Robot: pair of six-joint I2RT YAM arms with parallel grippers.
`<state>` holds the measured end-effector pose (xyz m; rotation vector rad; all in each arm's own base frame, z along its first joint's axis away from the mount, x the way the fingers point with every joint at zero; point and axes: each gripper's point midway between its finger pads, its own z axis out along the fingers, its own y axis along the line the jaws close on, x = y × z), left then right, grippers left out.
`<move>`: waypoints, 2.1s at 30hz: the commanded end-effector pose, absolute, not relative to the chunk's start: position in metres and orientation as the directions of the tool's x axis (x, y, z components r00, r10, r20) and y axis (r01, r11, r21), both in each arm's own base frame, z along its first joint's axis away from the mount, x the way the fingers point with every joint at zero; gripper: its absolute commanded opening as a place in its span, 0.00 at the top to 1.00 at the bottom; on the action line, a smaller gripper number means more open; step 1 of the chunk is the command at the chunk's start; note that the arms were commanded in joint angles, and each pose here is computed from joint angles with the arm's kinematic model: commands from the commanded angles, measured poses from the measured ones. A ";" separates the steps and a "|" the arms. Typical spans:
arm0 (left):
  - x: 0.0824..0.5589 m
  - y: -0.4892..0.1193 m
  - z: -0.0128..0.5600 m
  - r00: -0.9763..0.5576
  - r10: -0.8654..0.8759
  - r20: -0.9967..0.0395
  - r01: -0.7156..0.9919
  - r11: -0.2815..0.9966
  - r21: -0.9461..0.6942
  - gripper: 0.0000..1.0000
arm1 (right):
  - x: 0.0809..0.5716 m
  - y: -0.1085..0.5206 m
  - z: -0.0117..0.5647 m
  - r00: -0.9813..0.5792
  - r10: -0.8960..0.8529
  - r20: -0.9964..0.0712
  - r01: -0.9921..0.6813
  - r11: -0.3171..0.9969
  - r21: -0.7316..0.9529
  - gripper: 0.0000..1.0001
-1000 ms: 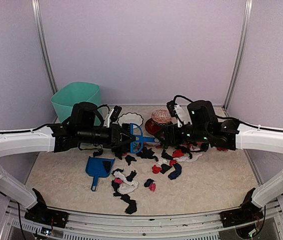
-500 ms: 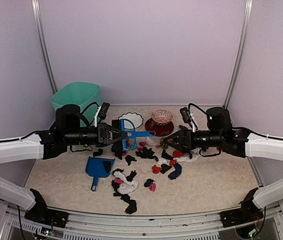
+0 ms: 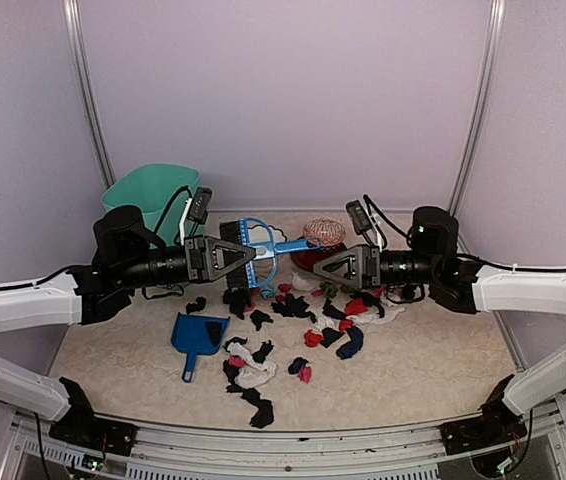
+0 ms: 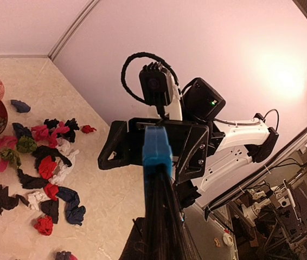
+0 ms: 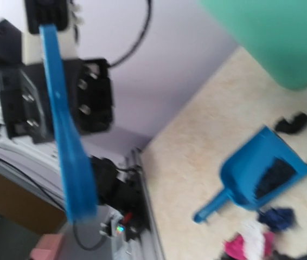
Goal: Sweep away the paper scraps from the table
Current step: Pass from the left arm to the right
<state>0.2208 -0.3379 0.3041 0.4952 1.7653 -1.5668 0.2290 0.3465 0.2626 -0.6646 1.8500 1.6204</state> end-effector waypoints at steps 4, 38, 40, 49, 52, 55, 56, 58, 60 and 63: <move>0.206 -0.343 0.327 -0.620 -0.197 -0.759 0.757 0.103 -0.645 1.00 | 0.230 0.364 0.327 -0.650 0.091 -0.754 -0.759 -0.038 0.650 0.09; 0.204 -0.339 0.335 -0.595 -0.224 -0.772 0.771 0.113 -0.627 1.00 | 0.219 0.396 0.342 -0.677 0.070 -0.732 -0.735 -0.115 0.668 0.56; 0.204 -0.339 0.336 -0.593 -0.223 -0.773 0.772 0.113 -0.625 1.00 | 0.217 0.398 0.344 -0.675 0.070 -0.735 -0.737 -0.125 0.665 0.58; 0.203 -0.338 0.335 -0.591 -0.225 -0.775 0.774 0.114 -0.623 1.00 | 0.214 0.401 0.344 -0.678 0.062 -0.732 -0.733 -0.136 0.667 0.68; 0.202 -0.338 0.334 -0.589 -0.225 -0.776 0.775 0.114 -0.622 1.00 | 0.213 0.400 0.344 -0.678 0.065 -0.732 -0.733 -0.135 0.667 0.69; 0.202 -0.338 0.333 -0.591 -0.224 -0.775 0.774 0.113 -0.623 1.00 | 0.213 0.399 0.346 -0.677 0.074 -0.732 -0.734 -0.136 0.665 0.69; 0.202 -0.337 0.334 -0.589 -0.225 -0.776 0.775 0.113 -0.621 1.00 | 0.213 0.398 0.346 -0.678 0.076 -0.731 -0.734 -0.135 0.666 0.69; 0.202 -0.337 0.333 -0.588 -0.225 -0.777 0.776 0.114 -0.620 1.00 | 0.213 0.398 0.346 -0.678 0.079 -0.731 -0.734 -0.137 0.666 0.70; 0.202 -0.337 0.333 -0.588 -0.225 -0.777 0.776 0.114 -0.620 1.00 | 0.213 0.398 0.346 -0.680 0.080 -0.729 -0.732 -0.138 0.667 0.71; 0.202 -0.336 0.333 -0.585 -0.227 -0.779 0.777 0.116 -0.618 1.00 | 0.213 0.398 0.346 -0.682 0.080 -0.727 -0.729 -0.141 0.669 0.74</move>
